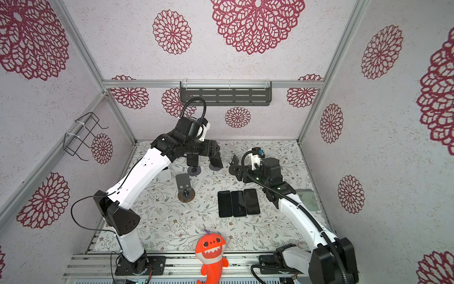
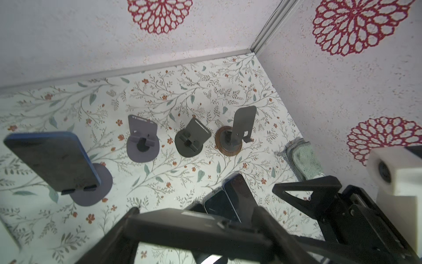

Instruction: Remove the phone from the phone stand

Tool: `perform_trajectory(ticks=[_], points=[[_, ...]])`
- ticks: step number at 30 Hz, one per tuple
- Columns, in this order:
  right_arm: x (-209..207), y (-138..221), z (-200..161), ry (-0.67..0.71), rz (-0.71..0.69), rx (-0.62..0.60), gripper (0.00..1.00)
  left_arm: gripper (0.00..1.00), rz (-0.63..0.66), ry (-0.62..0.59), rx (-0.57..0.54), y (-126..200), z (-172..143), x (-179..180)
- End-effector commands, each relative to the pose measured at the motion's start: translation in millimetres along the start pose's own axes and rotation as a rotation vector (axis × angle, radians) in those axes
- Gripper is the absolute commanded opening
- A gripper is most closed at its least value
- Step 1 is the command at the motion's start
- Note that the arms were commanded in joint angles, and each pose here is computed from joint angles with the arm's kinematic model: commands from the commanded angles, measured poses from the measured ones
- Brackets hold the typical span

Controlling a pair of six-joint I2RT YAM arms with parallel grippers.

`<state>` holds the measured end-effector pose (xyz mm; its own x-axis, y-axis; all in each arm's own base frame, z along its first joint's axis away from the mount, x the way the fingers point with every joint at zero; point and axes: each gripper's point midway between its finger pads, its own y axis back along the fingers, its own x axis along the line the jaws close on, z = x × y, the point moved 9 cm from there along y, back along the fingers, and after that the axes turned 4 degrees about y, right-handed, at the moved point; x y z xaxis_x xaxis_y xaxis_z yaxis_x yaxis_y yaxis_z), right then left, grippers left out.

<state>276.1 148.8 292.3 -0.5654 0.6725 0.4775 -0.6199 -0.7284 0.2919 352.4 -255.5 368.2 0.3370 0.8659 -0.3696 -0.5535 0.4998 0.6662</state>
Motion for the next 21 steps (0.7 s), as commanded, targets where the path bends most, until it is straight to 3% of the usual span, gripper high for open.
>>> perform_trajectory(ticks=[1,15,17,21], points=[[21.9,-7.5,18.8,0.06,0.135,-0.056,0.69,0.77,-0.054,0.096,0.048,8.5,-7.2,2.9],[38.9,-56.5,7.1,0.087,0.202,-0.021,0.67,0.76,-0.084,0.162,0.074,-3.0,-13.0,12.8],[40.0,-60.6,4.5,0.092,0.201,-0.023,0.63,0.76,-0.087,0.166,0.074,-3.3,-12.7,13.9],[42.2,-63.2,2.9,0.09,0.191,-0.048,0.44,0.76,-0.088,0.181,0.07,-3.8,-13.4,17.2]])
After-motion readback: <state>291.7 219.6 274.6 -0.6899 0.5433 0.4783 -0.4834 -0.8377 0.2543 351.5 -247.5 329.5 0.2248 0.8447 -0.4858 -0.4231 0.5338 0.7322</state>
